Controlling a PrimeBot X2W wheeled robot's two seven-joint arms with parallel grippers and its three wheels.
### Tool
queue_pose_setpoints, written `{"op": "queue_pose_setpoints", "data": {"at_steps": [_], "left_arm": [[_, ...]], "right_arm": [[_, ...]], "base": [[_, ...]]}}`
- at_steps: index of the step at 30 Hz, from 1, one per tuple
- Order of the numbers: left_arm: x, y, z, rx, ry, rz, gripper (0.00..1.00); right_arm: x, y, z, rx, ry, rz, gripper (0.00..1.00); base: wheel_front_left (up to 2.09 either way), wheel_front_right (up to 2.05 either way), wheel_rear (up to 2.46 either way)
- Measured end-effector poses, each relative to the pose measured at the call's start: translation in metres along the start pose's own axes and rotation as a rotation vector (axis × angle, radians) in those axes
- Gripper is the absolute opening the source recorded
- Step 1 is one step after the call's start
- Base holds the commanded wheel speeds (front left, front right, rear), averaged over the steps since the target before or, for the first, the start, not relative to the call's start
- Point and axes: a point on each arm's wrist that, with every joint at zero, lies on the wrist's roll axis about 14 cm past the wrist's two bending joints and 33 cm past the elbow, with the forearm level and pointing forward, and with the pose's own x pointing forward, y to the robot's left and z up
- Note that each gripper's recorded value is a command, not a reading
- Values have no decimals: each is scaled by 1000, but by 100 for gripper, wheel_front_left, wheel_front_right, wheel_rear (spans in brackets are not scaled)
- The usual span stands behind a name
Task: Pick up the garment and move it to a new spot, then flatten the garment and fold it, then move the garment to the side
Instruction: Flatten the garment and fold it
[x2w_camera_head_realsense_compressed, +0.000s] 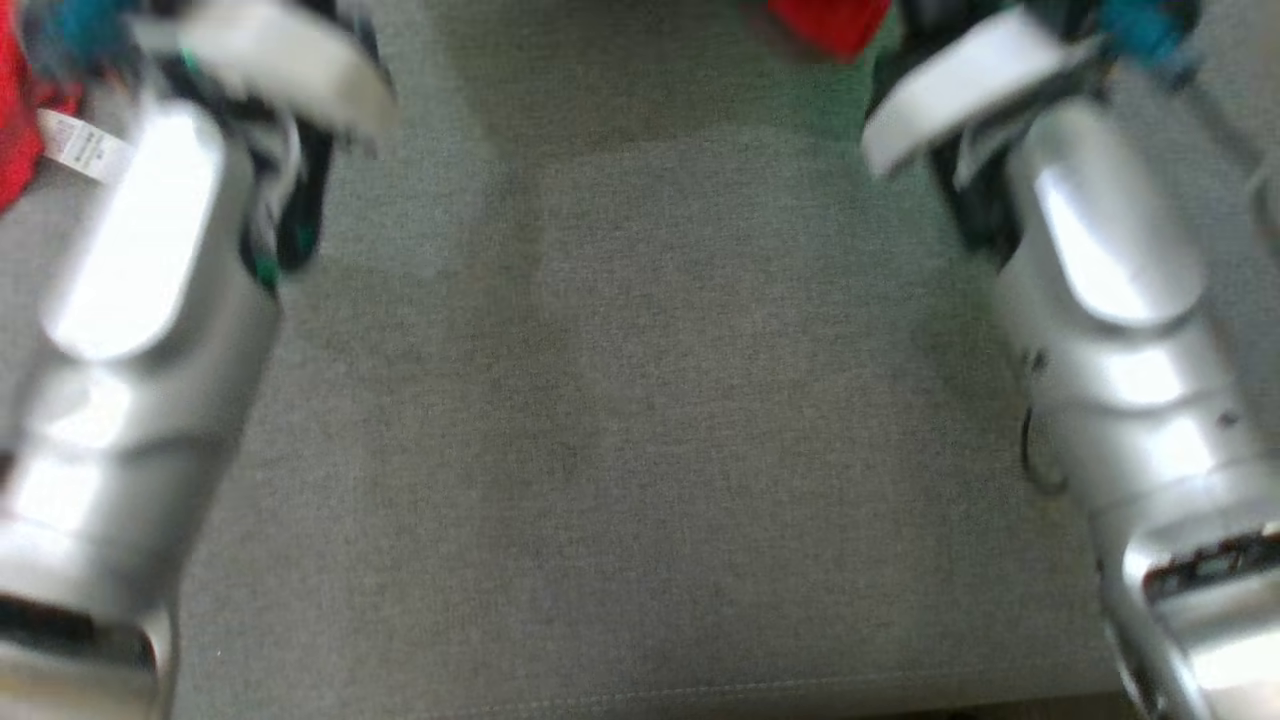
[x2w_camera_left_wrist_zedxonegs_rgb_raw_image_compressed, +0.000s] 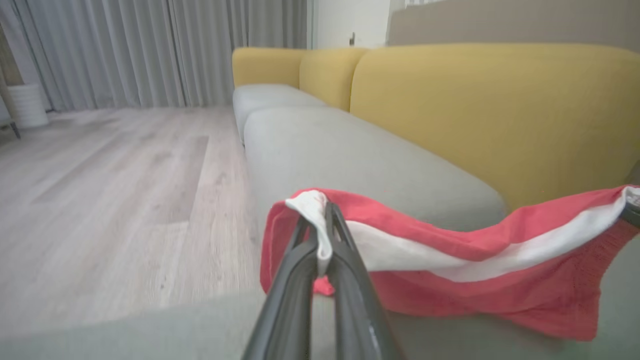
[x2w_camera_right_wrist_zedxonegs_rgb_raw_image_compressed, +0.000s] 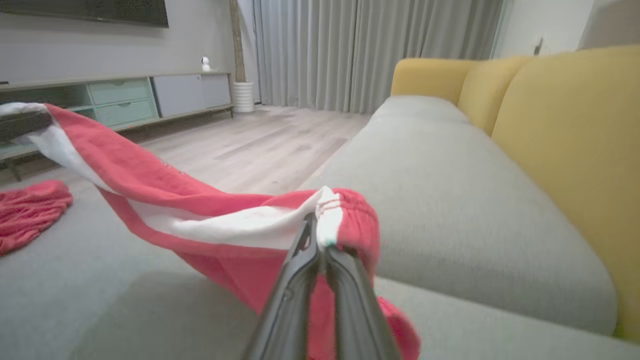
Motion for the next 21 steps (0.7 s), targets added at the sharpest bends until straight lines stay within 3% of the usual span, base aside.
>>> {"op": "queue_pose_setpoints", "data": {"at_steps": [3, 6, 13, 21], "left_arm": [[-17, 2, -39, -53, 67, 18, 0], [-34, -2, -56, -94, 86, 25, 0], [-79, -12, -59, -181, 45, 67, 0], [-160, -32, -56, -190, 55, 98, 0]], "right_arm": [[-16, 14, -34, 49, 68, 18, 0], [-30, 24, -44, 90, 86, 28, 0], [-64, 44, -29, 166, 22, 30, 0], [-131, 71, -20, 228, -6, 14, 0]], "base": [[0, 0, 0], [0, 0, 0], [0, 0, 0], [0, 0, 0]]}}
